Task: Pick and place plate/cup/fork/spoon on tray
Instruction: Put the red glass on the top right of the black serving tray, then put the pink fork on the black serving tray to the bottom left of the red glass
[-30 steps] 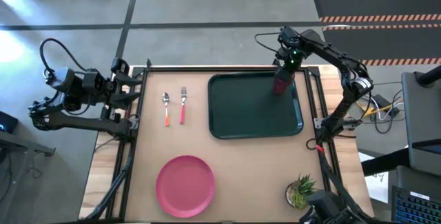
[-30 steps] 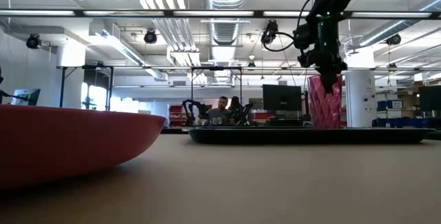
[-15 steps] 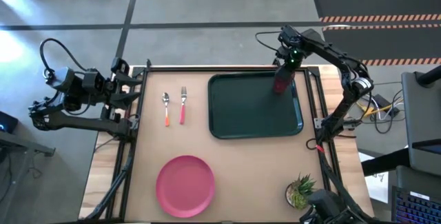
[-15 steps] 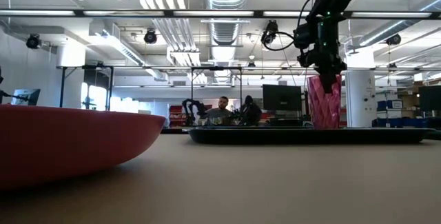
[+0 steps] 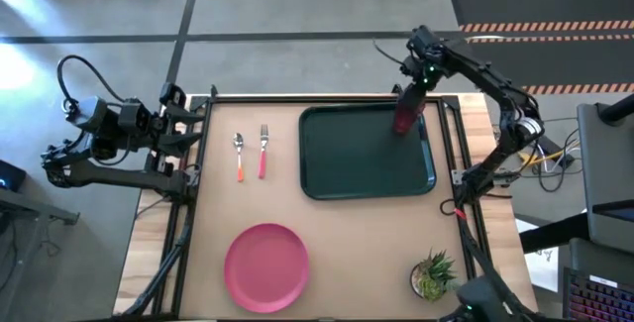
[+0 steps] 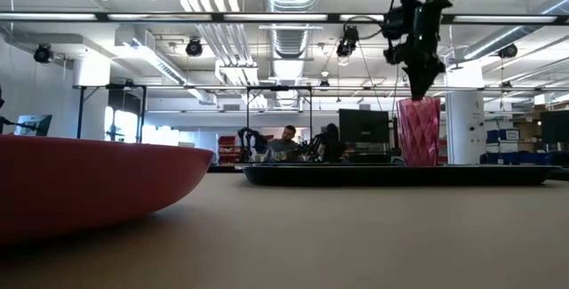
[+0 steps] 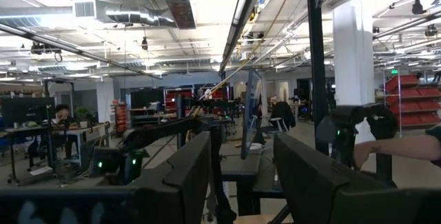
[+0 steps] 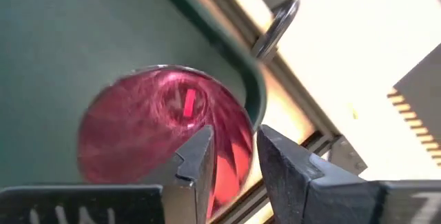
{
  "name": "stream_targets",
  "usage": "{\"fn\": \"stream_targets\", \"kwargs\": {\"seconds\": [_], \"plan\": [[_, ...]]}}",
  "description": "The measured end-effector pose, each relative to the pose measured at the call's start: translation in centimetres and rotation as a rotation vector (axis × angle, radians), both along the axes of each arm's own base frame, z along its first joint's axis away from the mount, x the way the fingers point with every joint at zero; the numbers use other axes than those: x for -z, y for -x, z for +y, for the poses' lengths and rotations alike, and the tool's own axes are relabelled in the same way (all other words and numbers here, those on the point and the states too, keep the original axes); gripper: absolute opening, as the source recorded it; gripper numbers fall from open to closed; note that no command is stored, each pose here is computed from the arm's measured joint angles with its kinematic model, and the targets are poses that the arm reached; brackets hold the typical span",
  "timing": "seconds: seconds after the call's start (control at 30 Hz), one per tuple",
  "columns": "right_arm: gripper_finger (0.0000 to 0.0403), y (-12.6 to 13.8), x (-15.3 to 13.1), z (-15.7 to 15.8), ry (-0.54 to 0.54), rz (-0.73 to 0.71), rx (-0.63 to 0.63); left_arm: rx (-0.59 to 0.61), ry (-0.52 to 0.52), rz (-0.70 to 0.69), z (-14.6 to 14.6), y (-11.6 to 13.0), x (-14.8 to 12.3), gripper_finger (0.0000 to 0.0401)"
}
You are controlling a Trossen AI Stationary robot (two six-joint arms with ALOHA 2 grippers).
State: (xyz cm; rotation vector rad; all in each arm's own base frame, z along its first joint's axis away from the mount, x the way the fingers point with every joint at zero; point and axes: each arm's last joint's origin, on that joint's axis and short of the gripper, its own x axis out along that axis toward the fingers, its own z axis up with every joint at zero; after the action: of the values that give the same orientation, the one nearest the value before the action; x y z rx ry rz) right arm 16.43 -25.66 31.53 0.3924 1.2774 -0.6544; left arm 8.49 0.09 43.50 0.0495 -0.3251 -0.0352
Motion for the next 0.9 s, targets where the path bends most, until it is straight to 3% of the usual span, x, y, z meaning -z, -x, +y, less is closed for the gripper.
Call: {"fn": "stream_targets", "kwargs": {"seconds": [0.17, 0.37, 0.63, 0.77, 0.9], "plan": [[0.0105, 0.2, -4.1, 0.9, 0.089, -0.132, -0.005, 0.0, 0.001, 0.026, 0.0, -0.1, 0.2, 0.0144], [0.0095, 0.0, -9.7, 3.5, 0.145, -0.392, -0.063, -0.019, 0.047, 0.146, 0.1, -0.7, 1.3, 0.0144], [0.0092, -1.1, -16.1, 8.7, 0.207, -0.721, -0.254, -0.404, 0.348, 0.561, 1.3, -3.0, 5.8, 0.0144], [0.0097, -1.8, -17.8, 11.3, 0.227, -0.789, -0.348, -0.546, 0.393, 0.734, 1.6, -4.9, 7.9, 0.0144], [0.0102, -2.8, -18.3, 13.1, 0.207, -0.824, -0.423, -0.621, 0.368, 0.845, 1.9, -7.4, 9.5, 0.0144]]}}
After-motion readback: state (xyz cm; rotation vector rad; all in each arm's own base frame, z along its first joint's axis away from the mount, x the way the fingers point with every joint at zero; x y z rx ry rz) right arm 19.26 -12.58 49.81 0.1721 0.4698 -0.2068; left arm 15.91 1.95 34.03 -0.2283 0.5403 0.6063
